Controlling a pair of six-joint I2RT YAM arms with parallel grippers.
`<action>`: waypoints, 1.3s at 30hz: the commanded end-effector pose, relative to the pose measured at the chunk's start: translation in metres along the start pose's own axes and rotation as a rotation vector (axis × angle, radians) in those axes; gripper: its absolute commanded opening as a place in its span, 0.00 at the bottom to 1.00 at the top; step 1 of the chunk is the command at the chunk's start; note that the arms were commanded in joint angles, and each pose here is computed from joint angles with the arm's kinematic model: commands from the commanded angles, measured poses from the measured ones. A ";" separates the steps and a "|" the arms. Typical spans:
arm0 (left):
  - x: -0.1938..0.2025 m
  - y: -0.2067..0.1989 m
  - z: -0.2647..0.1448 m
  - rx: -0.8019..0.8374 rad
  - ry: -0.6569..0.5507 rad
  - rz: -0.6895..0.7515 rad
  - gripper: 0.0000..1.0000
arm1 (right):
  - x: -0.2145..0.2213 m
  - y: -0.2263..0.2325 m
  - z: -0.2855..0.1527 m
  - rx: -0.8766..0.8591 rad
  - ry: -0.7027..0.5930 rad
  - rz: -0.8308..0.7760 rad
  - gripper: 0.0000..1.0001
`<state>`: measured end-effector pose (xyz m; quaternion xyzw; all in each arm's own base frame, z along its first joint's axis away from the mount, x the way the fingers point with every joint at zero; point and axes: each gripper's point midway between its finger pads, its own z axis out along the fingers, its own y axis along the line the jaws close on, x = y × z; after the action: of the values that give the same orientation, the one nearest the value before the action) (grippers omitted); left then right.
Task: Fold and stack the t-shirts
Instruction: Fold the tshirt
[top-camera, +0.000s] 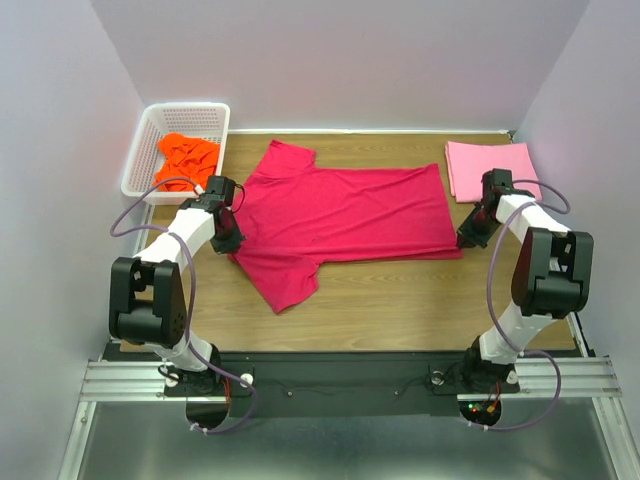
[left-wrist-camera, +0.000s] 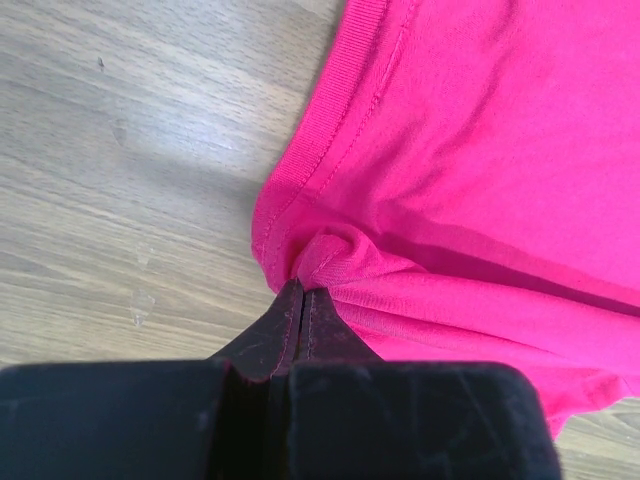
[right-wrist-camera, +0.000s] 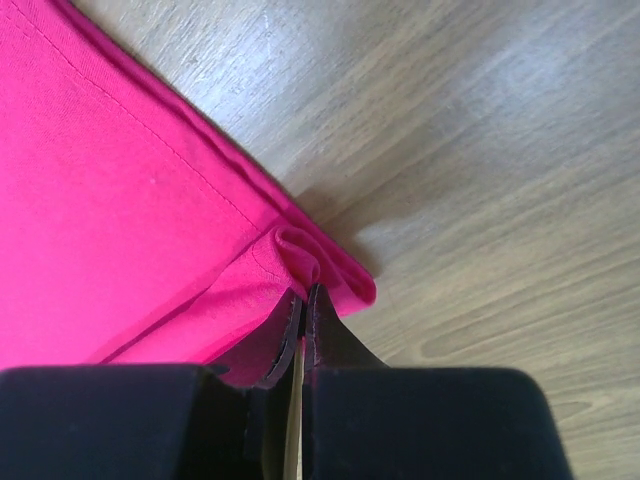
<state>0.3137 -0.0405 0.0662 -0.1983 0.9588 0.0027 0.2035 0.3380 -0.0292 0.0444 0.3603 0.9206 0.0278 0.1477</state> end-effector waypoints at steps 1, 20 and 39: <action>-0.014 0.000 -0.002 -0.001 -0.040 -0.003 0.00 | -0.025 0.016 -0.005 -0.054 -0.074 -0.015 0.01; -0.025 -0.011 0.000 0.042 -0.078 -0.026 0.17 | -0.028 0.028 0.002 -0.111 -0.073 -0.042 0.22; 0.040 -0.020 -0.045 0.168 -0.034 0.017 0.80 | 0.102 0.161 -0.082 -0.522 -0.090 -0.565 0.63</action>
<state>0.3094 -0.0603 0.1109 -0.1857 0.9382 -0.0574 0.2864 0.3610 0.1111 0.1243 0.1135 0.9418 0.1430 0.2824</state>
